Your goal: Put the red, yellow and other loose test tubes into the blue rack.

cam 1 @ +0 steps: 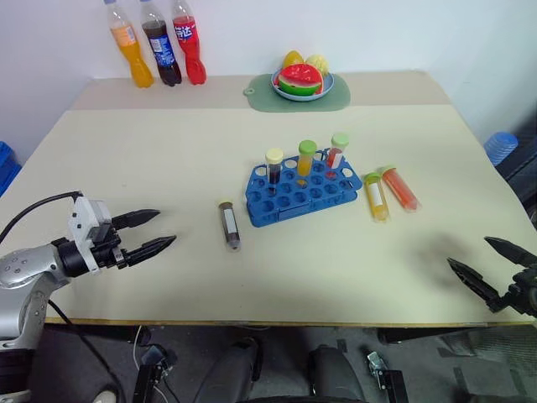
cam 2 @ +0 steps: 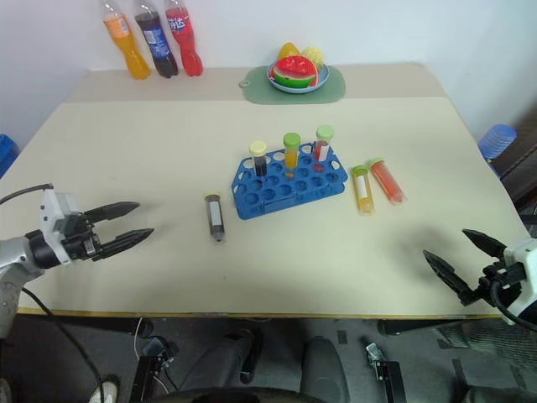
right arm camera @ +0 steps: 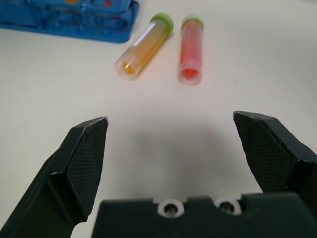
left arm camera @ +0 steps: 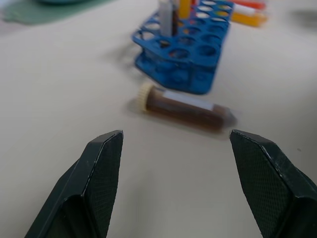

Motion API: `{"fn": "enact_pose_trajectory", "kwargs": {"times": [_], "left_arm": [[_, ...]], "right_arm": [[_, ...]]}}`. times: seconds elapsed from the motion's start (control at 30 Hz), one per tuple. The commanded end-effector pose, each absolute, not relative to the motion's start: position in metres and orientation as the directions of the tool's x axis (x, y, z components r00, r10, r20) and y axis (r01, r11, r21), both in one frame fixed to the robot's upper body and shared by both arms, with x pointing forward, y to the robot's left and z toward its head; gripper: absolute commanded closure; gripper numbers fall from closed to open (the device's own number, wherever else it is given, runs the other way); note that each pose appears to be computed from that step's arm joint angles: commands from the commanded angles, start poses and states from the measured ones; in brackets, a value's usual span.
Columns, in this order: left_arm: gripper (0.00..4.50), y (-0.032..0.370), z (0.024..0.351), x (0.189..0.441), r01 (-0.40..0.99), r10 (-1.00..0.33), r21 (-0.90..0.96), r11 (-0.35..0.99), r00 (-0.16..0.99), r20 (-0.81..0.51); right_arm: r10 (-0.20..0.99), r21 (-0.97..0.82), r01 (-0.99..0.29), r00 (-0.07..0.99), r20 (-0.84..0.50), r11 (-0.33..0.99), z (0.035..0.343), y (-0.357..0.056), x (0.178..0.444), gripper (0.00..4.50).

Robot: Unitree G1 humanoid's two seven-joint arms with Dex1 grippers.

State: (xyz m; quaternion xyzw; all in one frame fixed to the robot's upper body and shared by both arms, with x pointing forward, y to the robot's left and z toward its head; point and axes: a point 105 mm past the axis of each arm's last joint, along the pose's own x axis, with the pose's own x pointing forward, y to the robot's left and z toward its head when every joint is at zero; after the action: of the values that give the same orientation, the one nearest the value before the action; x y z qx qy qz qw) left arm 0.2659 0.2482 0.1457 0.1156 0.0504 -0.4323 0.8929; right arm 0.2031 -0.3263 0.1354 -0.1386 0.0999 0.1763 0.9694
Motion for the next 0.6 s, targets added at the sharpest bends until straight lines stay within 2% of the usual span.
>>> {"fn": "enact_pose_trajectory", "kwargs": {"times": [0.03,0.2,0.43,0.6], "left_arm": [[0.99,0.251,0.15,0.268,0.784,-0.753,0.177,0.595,0.621,-0.218],[0.99,0.244,0.154,0.274,0.781,-0.764,0.176,0.599,0.623,-0.168],[0.99,0.22,0.162,0.266,0.87,-0.858,0.136,0.473,0.49,-0.151],[0.99,0.184,0.164,0.263,0.919,-0.912,0.128,0.373,0.388,-0.131]], "right_arm": [[0.318,-0.263,-0.367,0.924,-0.211,0.892,0.148,-0.329,0.206,0.0],[0.319,-0.28,-0.362,0.929,-0.188,0.889,0.149,-0.326,0.216,0.0],[0.336,-0.272,-0.363,0.931,-0.143,0.891,0.161,-0.322,0.234,0.0],[0.308,-0.269,-0.347,0.935,-0.176,0.899,0.176,-0.315,0.272,0.0]]}}
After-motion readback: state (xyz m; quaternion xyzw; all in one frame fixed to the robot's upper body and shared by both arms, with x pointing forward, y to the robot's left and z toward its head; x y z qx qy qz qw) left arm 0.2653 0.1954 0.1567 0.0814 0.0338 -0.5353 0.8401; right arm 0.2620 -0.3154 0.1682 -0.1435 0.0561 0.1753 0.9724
